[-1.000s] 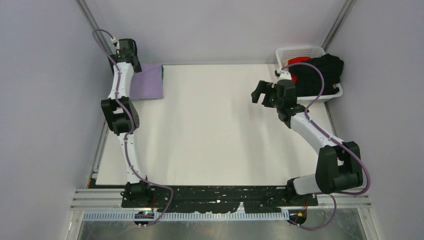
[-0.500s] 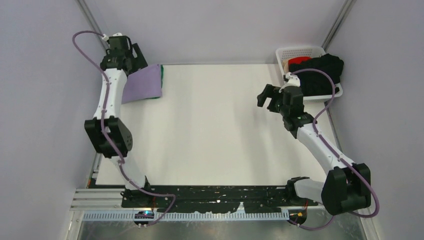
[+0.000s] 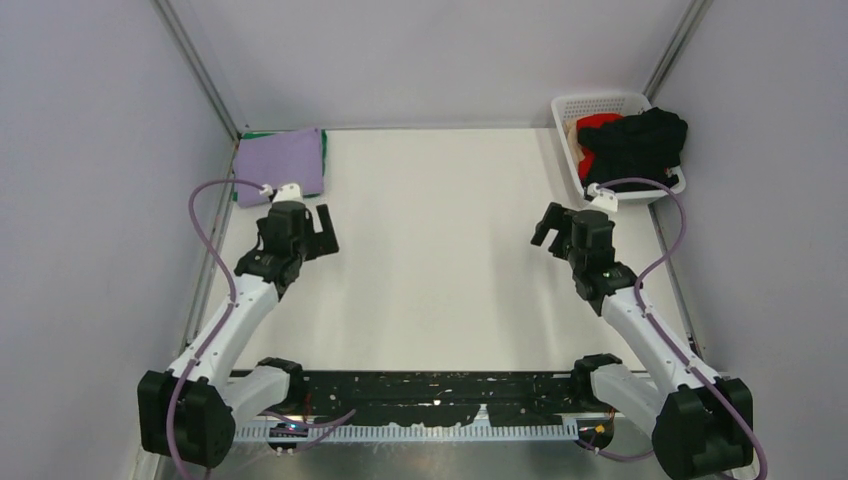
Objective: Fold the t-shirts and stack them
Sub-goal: Reset both arms
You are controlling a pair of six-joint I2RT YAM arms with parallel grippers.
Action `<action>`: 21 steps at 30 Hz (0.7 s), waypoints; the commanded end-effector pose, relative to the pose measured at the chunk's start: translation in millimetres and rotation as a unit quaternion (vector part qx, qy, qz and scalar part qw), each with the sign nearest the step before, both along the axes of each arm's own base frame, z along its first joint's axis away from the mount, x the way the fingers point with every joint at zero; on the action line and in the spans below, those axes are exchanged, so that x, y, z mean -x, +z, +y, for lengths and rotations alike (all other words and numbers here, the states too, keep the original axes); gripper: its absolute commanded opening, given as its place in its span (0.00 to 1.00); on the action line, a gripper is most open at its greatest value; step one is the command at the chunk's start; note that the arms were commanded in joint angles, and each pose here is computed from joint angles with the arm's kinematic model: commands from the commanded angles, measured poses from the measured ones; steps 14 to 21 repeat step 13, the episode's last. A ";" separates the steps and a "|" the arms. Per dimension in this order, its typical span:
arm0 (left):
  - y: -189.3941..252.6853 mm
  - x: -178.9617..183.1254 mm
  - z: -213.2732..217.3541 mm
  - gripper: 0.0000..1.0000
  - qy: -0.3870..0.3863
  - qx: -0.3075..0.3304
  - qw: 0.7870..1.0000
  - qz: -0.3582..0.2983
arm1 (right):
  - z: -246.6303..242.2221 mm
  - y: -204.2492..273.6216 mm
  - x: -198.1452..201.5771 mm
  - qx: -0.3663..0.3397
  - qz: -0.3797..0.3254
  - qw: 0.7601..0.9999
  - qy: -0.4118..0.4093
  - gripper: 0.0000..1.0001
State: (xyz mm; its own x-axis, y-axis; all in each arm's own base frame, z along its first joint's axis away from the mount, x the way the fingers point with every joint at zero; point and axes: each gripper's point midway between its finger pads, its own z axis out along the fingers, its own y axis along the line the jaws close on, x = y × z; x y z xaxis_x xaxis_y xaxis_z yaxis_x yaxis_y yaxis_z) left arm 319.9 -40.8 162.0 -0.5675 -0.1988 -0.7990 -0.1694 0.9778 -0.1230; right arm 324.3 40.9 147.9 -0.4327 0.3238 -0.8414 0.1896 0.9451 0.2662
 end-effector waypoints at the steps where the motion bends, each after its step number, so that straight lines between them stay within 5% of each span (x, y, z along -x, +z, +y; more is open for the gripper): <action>1: 25.1 -6.4 26.6 1.00 0.056 -0.034 0.994 -0.088 | -21.5 10.8 3.3 0.012 -0.050 0.997 -0.054 0.96; 21: 29.5 -3.1 28.3 1.00 0.056 -0.029 0.990 -0.129 | -44.5 23.1 16.0 0.034 -0.095 0.990 -0.104 0.95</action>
